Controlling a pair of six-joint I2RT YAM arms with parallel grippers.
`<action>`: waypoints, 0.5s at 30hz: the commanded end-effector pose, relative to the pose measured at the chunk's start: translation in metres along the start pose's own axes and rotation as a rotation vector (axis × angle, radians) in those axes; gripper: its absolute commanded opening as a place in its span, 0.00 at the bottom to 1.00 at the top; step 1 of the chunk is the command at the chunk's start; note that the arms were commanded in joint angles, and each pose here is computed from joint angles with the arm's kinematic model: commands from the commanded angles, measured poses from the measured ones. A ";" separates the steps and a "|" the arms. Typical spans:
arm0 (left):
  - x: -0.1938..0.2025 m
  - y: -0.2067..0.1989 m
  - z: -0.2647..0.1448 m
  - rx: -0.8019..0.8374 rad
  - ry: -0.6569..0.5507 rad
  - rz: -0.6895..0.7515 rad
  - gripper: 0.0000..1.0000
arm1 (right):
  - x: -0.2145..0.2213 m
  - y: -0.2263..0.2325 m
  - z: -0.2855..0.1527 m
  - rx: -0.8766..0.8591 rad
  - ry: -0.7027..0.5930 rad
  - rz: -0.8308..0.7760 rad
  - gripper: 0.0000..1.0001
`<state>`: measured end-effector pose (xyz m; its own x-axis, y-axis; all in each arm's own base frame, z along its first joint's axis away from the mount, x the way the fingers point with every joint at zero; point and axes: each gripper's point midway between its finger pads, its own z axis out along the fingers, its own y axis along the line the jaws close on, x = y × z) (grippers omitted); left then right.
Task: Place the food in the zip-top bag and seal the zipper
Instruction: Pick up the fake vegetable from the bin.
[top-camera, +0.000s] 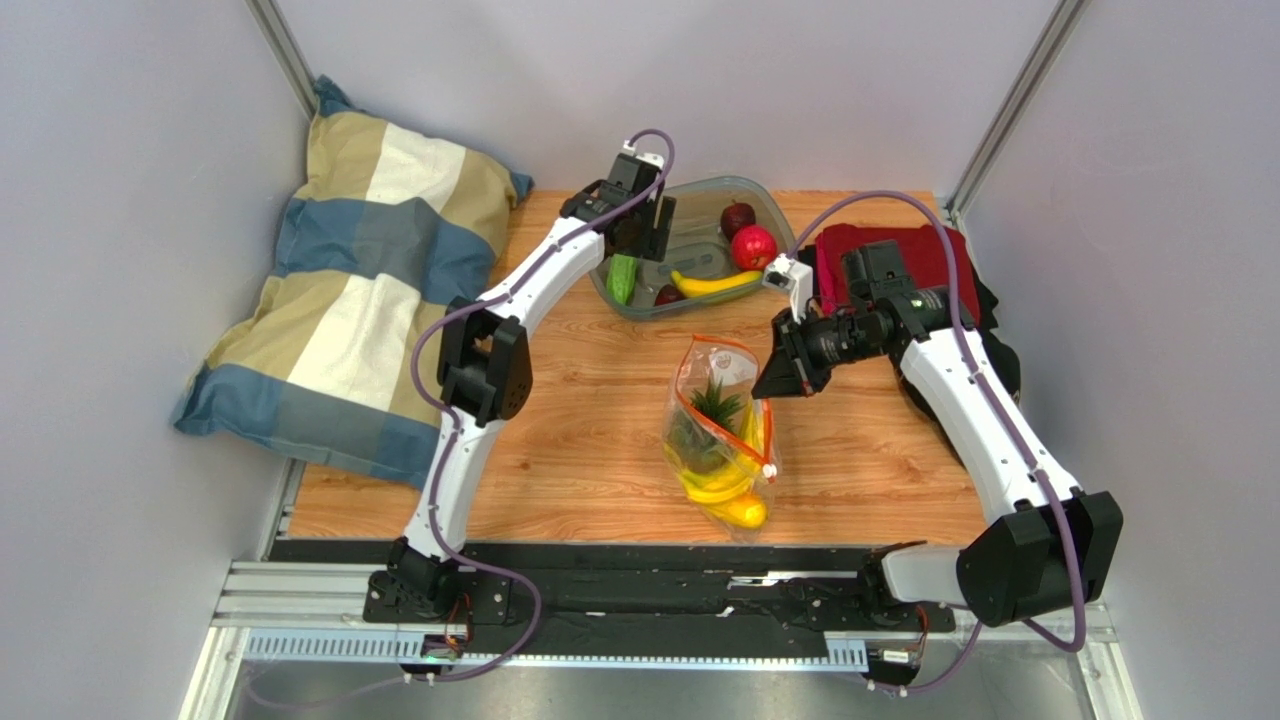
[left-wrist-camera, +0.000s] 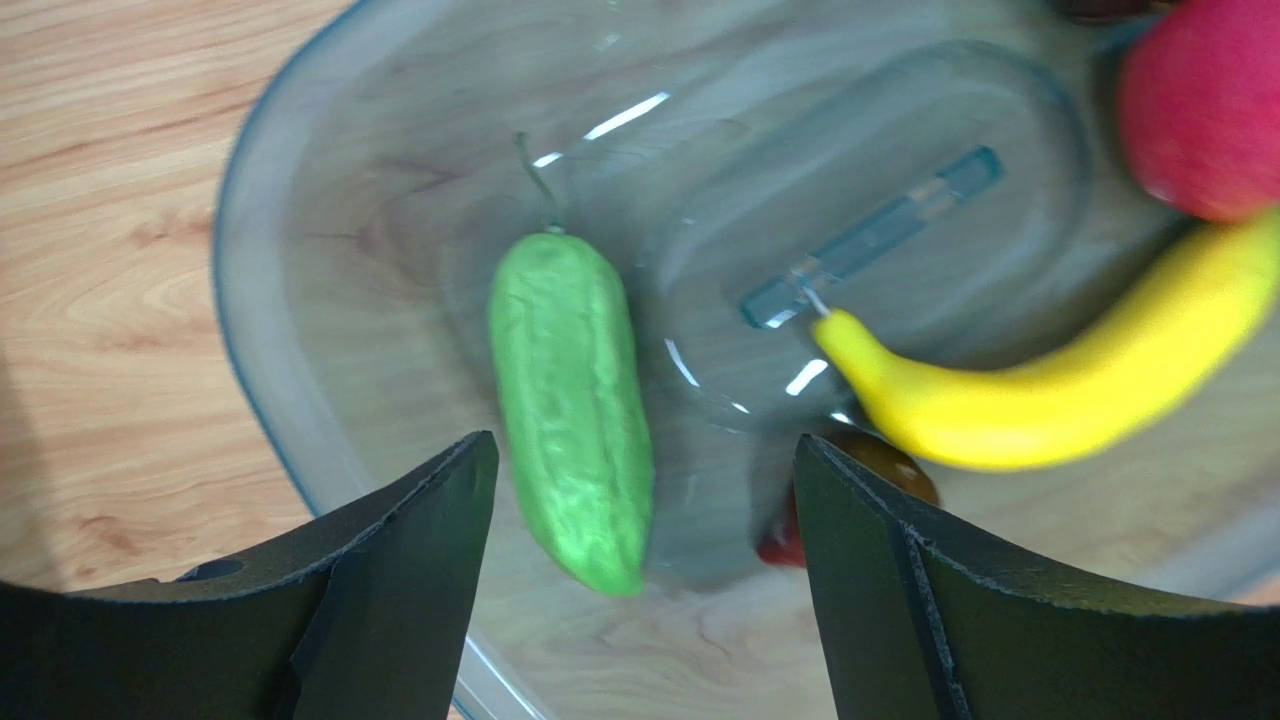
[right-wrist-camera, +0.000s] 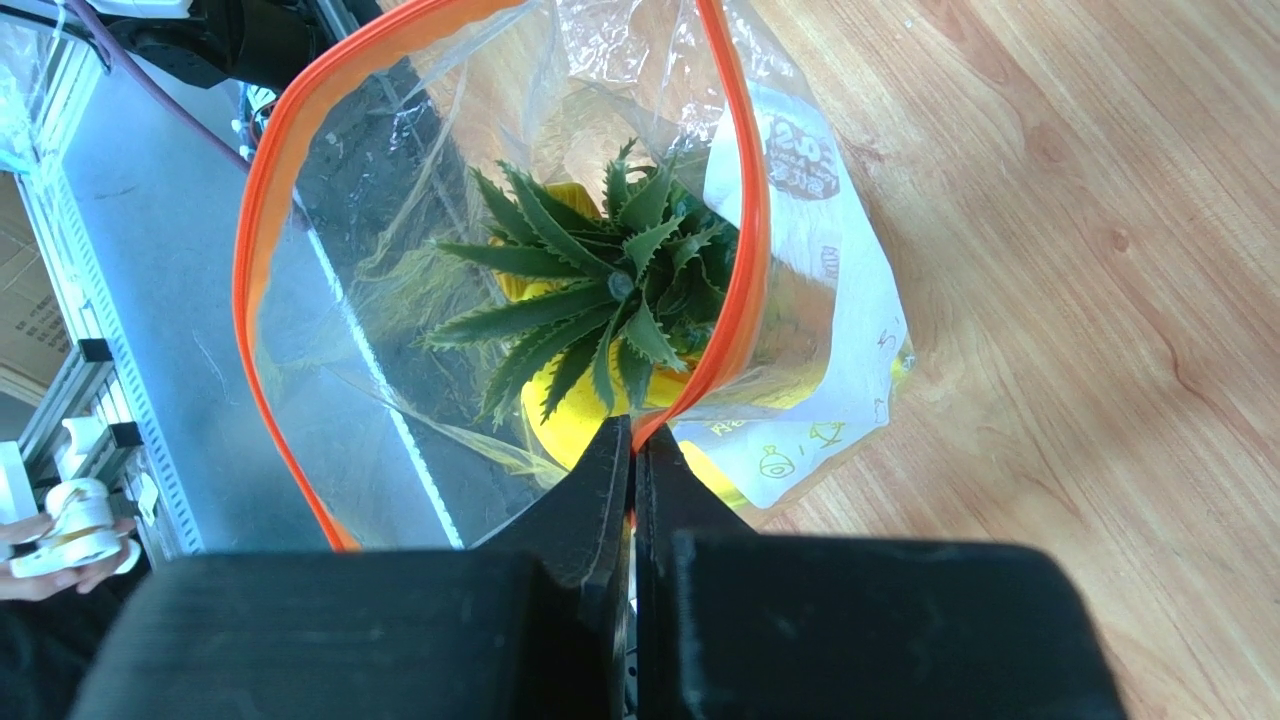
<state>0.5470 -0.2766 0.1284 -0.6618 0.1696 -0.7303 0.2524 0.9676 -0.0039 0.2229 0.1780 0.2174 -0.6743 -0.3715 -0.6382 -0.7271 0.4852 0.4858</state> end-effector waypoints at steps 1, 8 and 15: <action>-0.008 0.023 0.015 -0.086 -0.044 -0.031 0.81 | -0.014 0.001 -0.005 0.012 -0.047 -0.031 0.00; 0.015 0.019 0.042 -0.058 0.001 -0.002 0.81 | -0.022 0.008 -0.006 -0.024 -0.065 -0.059 0.00; 0.028 -0.001 0.054 0.044 0.051 -0.031 0.73 | -0.026 0.016 -0.010 -0.057 -0.092 -0.130 0.00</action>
<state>0.5611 -0.2655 0.0555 -0.7186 0.1825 -0.6711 0.2261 0.9738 0.0226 0.2210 0.1813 0.2215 -0.6675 -0.3658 -0.6486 -0.7355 0.4596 0.4978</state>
